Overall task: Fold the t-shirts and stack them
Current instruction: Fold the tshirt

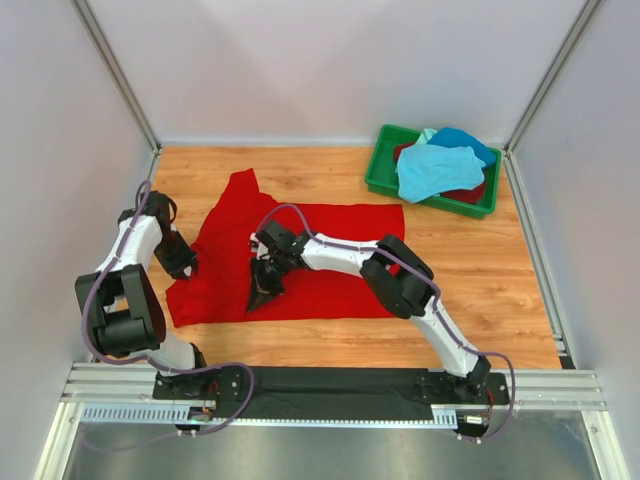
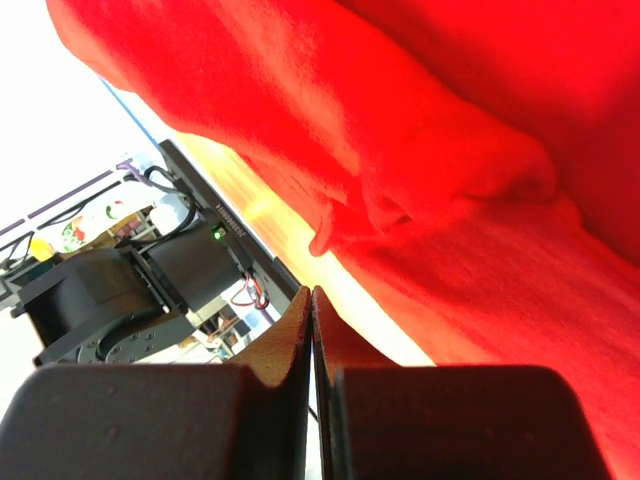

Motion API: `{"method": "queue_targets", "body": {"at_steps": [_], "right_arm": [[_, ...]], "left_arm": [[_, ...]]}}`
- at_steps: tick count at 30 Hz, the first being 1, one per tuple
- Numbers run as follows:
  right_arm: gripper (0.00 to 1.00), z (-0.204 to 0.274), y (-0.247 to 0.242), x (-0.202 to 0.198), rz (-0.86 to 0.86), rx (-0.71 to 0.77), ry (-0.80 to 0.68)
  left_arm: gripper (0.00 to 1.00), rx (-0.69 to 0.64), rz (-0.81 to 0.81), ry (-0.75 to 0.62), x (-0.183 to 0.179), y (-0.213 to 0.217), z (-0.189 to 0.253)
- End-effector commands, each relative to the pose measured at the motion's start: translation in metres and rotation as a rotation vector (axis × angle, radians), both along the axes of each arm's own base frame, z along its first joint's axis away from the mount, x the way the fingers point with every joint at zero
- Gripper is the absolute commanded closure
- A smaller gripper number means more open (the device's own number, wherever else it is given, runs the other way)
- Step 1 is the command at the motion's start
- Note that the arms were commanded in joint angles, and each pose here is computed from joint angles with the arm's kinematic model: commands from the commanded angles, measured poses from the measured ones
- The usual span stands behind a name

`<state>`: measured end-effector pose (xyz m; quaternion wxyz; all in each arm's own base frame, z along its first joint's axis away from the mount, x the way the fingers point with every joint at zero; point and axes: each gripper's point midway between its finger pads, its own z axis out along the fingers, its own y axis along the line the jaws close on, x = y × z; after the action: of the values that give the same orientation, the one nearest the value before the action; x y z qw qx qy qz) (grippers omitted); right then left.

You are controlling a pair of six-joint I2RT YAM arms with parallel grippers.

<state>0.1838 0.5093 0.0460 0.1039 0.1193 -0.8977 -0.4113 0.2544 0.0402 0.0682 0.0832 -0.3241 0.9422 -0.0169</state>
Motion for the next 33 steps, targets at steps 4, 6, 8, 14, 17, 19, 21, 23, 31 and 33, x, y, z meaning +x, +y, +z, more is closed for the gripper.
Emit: {"method": "queue_targets", "body": {"at_steps": [4,6,8,14,17,19,21,23,31,33], "right_arm": [[1.00,0.036,-0.001,-0.007,0.031,0.081,0.008],[0.93,0.030,0.000,-0.007,0.039,0.075,0.010],[0.71,0.021,0.004,-0.006,0.029,0.071,0.015],[0.65,0.003,0.018,-0.002,0.008,0.027,0.006],[0.64,0.000,0.022,0.004,-0.009,0.025,-0.009],[0.65,0.001,0.025,0.009,-0.020,0.017,-0.021],[0.66,-0.005,0.026,0.011,-0.013,-0.006,-0.020],[0.67,-0.010,0.021,0.008,-0.018,-0.039,-0.011],[0.68,-0.014,0.015,0.008,-0.053,-0.091,-0.032],[0.75,-0.014,0.021,0.008,-0.052,-0.085,-0.029]], "left_arm": [[0.64,0.024,-0.009,-0.022,-0.002,0.004,0.009],[0.64,0.019,-0.008,-0.025,-0.002,0.002,0.010],[0.64,0.010,-0.006,-0.031,-0.001,0.001,0.010],[0.64,-0.037,-0.002,-0.013,-0.002,-0.007,0.003],[0.64,-0.039,-0.005,-0.015,-0.001,-0.007,0.004],[0.64,-0.033,-0.004,-0.014,-0.002,-0.006,0.004],[0.64,-0.034,-0.004,-0.005,-0.003,-0.006,0.003],[0.64,-0.038,-0.001,-0.004,-0.002,-0.007,0.003],[0.64,-0.059,0.014,-0.005,0.001,-0.010,0.002],[0.64,-0.057,0.012,0.008,0.001,-0.009,-0.002]]}}
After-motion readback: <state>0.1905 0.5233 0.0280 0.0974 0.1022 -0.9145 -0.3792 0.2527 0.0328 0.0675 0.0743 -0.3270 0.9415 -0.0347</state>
